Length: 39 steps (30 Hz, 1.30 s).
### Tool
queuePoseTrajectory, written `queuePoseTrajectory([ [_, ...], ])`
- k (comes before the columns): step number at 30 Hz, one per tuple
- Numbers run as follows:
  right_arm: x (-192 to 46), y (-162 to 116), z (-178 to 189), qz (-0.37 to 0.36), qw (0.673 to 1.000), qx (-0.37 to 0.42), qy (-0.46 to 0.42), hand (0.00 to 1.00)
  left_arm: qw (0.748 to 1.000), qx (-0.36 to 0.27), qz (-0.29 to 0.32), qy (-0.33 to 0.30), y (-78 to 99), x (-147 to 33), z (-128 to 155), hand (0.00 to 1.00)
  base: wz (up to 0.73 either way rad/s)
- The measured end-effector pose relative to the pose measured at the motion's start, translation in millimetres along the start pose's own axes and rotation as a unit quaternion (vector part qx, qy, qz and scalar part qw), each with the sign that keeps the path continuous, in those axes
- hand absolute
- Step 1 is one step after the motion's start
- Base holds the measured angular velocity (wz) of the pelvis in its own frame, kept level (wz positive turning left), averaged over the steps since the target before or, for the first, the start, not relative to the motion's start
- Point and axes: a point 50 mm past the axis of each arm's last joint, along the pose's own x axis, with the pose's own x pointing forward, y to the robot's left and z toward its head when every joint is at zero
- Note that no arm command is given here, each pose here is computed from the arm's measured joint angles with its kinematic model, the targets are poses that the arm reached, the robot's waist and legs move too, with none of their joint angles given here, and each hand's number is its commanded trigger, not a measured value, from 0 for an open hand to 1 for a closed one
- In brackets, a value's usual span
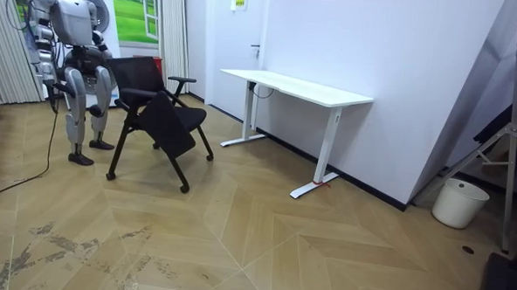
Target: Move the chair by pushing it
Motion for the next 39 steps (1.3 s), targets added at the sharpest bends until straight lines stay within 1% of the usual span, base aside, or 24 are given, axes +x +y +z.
queuePoseTrajectory([
  [1,-0.1,-1.0,1.1,-0.001,1.000,0.000,-0.001,0.00,1.000,-0.012,0.006,-0.002,0.6,0.5,3.8,0.00,0.00],
  [2,-0.3,-3.1,3.9,-0.003,1.000,0.007,-0.006,0.00,0.999,-0.049,0.018,-0.006,3.2,1.7,12.7,0.00,0.00],
  [3,-0.4,-4.2,5.6,-0.004,1.000,0.010,-0.009,0.00,0.997,-0.070,0.024,-0.009,4.7,2.1,18.0,0.00,0.00],
  [4,-0.8,-7.2,9.3,-0.008,1.000,0.013,-0.016,0.00,0.995,-0.096,0.036,-0.020,8.0,2.5,28.7,0.00,0.00],
  [5,-1.2,-9.0,13.8,-0.010,1.000,0.004,-0.025,0.00,0.992,-0.109,0.047,-0.040,11.8,2.2,40.9,0.00,0.00],
  [6,-1.5,-9.4,17.8,-0.011,0.999,0.000,-0.033,0.00,0.990,-0.114,0.059,-0.063,15.7,1.6,53.3,0.00,0.00],
  [8,-1.7,-10.1,21.5,-0.011,0.999,-0.003,-0.038,0.00,0.985,-0.125,0.072,-0.090,18.8,-0.1,69.0,0.00,0.02],
  [10,-2.0,-12.4,22.6,-0.012,0.999,0.006,-0.039,0.00,0.982,-0.134,0.076,-0.105,19.6,-1.9,78.8,0.00,0.00],
  [12,-2.2,-13.7,23.0,-0.014,0.999,0.006,-0.040,0.00,0.978,-0.151,0.075,-0.123,15.9,-6.0,90.5,0.00,0.00],
  [16,-2.2,-13.9,22.4,-0.015,0.999,0.001,-0.042,0.00,0.972,-0.164,0.064,-0.157,6.1,-13.9,111.5,0.00,0.00],
  [19,-2.4,-13.8,27.6,-0.018,0.998,-0.007,-0.055,0.00,0.967,-0.138,0.081,-0.199,5.5,-19.2,125.8,0.00,0.01],
  [21,-2.4,-14.7,27.0,-0.022,0.998,-0.018,-0.055,0.00,0.963,-0.095,0.088,-0.235,3.6,-23.5,136.2,0.00,0.07],
  [22,-2.4,-14.9,26.5,-0.022,0.998,-0.018,-0.054,0.00,0.962,-0.084,0.087,-0.247,1.9,-25.6,139.4,0.00,0.06],
  [24,-2.4,-14.8,26.5,-0.022,0.998,-0.018,-0.054,0.00,0.954,-0.055,0.081,-0.284,-3.4,-32.7,149.6,0.00,0.00],
  [25,-2.4,-14.9,26.2,-0.021,0.998,-0.018,-0.054,0.00,0.951,-0.049,0.080,-0.293,-4.5,-34.5,152.0,0.00,0.00],
  [27,-2.5,-15.6,26.4,-0.021,0.998,-0.019,-0.054,0.00,0.939,-0.014,0.080,-0.333,-8.5,-42.1,161.5,0.00,-0.02],
  [31,-2.4,-15.4,26.5,-0.018,0.998,-0.020,-0.056,0.00,0.921,0.022,0.083,-0.379,-12.7,-52.1,172.8,0.00,-0.01],
  [33,-2.5,-15.6,27.6,-0.016,0.998,-0.032,-0.056,0.00,0.905,0.044,0.077,-0.417,-18.2,-62.8,183.0,0.00,0.00],
  [34,-2.6,-15.6,28.4,-0.015,0.998,-0.035,-0.057,0.00,0.898,0.056,0.077,-0.429,-19.1,-65.3,185.7,0.00,0.00],
  [36,-2.8,-15.9,30.5,-0.010,0.997,-0.048,-0.059,0.00,0.864,0.122,0.084,-0.481,-22.1,-76.8,197.9,0.00,0.02],
  [37,-2.9,-16.5,29.8,-0.008,0.997,-0.049,-0.058,0.00,0.854,0.139,0.088,-0.494,-22.2,-79.7,201.3,0.00,0.08],
  [39,-3.2,-16.8,30.7,-0.001,0.997,-0.057,-0.060,0.00,0.814,0.192,0.102,-0.538,-23.1,-91.9,213.1,0.00,0.05],
])
